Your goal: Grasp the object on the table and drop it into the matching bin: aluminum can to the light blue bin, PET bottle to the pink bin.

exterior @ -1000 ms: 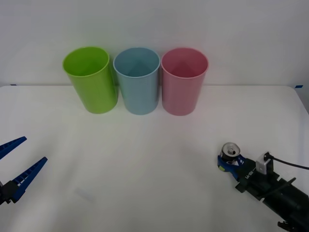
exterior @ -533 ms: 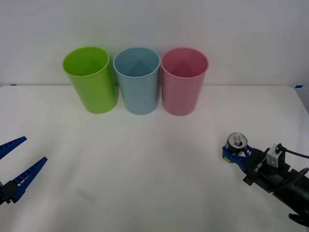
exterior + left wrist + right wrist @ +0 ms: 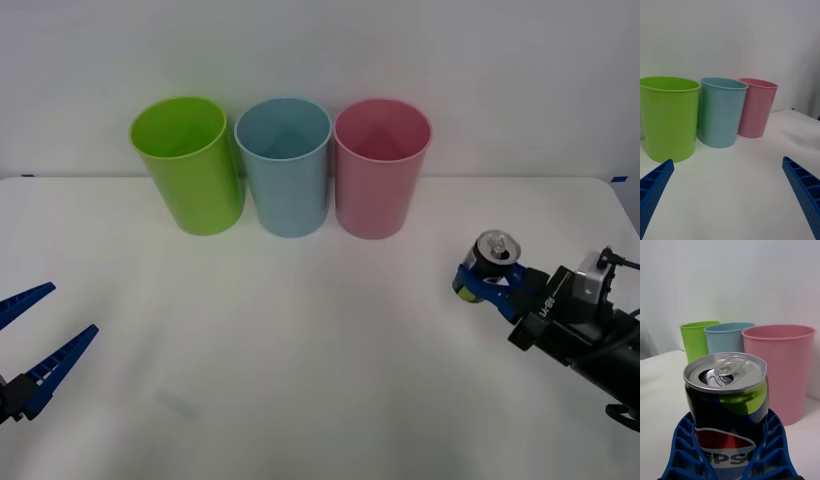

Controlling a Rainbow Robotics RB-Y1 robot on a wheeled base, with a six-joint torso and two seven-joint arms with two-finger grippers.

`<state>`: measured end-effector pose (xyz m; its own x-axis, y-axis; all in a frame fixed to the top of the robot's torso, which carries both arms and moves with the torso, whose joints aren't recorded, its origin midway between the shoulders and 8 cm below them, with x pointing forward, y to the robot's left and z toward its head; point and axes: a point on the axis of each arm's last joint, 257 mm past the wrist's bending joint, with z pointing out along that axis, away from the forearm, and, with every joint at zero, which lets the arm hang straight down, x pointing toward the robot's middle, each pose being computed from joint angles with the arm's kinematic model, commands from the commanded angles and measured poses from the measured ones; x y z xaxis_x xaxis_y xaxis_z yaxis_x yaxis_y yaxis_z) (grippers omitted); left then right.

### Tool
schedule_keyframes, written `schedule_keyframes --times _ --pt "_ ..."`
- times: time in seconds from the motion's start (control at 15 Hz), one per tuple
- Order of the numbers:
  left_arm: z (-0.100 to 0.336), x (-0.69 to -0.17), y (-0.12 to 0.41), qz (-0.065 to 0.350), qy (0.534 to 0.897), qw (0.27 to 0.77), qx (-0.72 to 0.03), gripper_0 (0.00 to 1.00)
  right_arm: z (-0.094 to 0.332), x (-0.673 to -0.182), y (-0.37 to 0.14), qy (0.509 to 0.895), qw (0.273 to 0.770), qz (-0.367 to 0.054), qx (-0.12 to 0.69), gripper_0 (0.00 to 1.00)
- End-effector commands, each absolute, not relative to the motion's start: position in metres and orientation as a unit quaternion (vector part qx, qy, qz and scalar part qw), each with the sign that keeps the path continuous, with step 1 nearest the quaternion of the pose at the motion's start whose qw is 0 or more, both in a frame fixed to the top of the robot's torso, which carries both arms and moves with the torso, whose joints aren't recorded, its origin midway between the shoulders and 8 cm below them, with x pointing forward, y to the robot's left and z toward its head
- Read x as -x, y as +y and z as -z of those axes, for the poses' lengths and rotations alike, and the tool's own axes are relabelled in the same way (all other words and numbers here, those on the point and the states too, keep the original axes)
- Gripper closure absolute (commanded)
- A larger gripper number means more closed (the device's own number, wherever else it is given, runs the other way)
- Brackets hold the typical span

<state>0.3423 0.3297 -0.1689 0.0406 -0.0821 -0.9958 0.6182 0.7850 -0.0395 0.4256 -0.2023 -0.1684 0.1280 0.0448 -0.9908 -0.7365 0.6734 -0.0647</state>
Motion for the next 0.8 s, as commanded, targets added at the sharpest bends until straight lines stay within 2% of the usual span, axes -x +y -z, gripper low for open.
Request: schedule_keyframes --times 0.07,0.47,0.8 --pt "0.169 -0.342 0.330 0.253 0.645 0.691 -0.208 0.00 0.142 -0.427 -0.194 0.588 0.691 -0.305 0.290 1.00" --pt "0.169 -0.342 0.330 0.253 0.645 0.691 -0.208 0.00 0.089 -0.447 -0.170 0.561 0.688 -0.348 0.303 1.00" --pt "0.169 -0.342 0.330 0.253 0.645 0.691 -0.208 0.00 0.054 -0.473 -0.146 0.556 0.684 -0.359 0.309 1.00"
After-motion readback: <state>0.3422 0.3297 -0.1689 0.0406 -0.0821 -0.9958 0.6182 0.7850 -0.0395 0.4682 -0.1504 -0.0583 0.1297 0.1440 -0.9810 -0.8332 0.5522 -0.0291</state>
